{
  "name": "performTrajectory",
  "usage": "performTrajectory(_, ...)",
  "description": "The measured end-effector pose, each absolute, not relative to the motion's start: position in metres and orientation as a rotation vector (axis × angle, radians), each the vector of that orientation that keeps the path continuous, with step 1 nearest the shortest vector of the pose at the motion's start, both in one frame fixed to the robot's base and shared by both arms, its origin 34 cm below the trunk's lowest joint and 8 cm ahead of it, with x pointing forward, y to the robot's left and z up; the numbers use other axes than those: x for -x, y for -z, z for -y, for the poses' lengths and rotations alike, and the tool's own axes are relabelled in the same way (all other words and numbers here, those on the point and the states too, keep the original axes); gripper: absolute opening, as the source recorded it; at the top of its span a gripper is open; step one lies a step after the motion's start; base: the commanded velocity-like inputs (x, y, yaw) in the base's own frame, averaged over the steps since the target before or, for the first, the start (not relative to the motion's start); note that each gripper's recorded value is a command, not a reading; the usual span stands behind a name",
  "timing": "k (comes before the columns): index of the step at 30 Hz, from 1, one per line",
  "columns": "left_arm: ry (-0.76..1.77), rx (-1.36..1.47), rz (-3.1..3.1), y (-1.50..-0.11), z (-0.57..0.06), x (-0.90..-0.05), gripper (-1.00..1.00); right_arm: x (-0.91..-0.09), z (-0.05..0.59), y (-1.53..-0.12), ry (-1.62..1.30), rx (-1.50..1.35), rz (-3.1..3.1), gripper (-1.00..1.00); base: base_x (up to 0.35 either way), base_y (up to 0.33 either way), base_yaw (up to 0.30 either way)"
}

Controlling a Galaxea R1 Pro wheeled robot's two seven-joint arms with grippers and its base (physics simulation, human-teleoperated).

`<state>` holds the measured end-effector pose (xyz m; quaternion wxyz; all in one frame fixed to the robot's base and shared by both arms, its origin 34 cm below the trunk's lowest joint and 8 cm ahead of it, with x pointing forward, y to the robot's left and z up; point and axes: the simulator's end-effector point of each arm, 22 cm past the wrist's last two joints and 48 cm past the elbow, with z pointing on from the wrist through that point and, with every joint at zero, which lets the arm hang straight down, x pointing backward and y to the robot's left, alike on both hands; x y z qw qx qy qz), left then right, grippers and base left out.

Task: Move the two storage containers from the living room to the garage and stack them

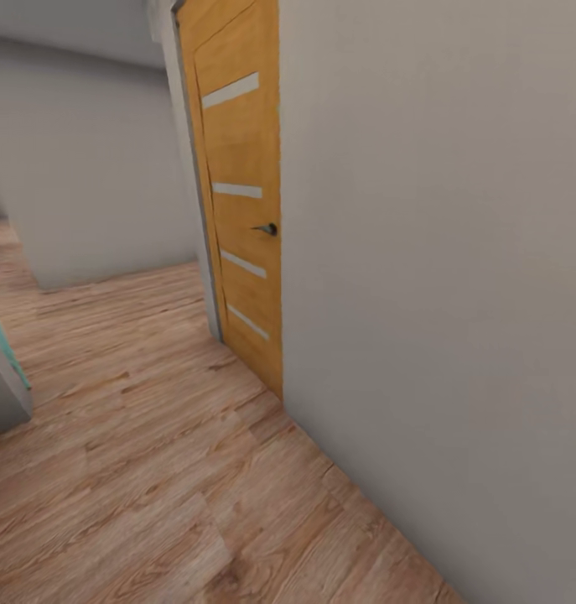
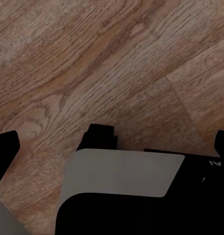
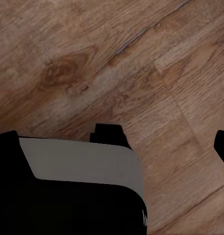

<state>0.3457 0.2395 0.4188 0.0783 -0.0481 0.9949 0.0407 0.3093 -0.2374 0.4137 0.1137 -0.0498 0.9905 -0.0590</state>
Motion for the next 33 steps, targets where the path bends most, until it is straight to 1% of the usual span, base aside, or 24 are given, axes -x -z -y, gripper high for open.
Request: performTrajectory(33,-0.122,0.144,-2.978,-0.4188,-0.2395,-0.346,1.0,-0.3093,0.2374,-0.4137,0.173,0.146,-2.905,1.0,0.3,0.0,0.269)
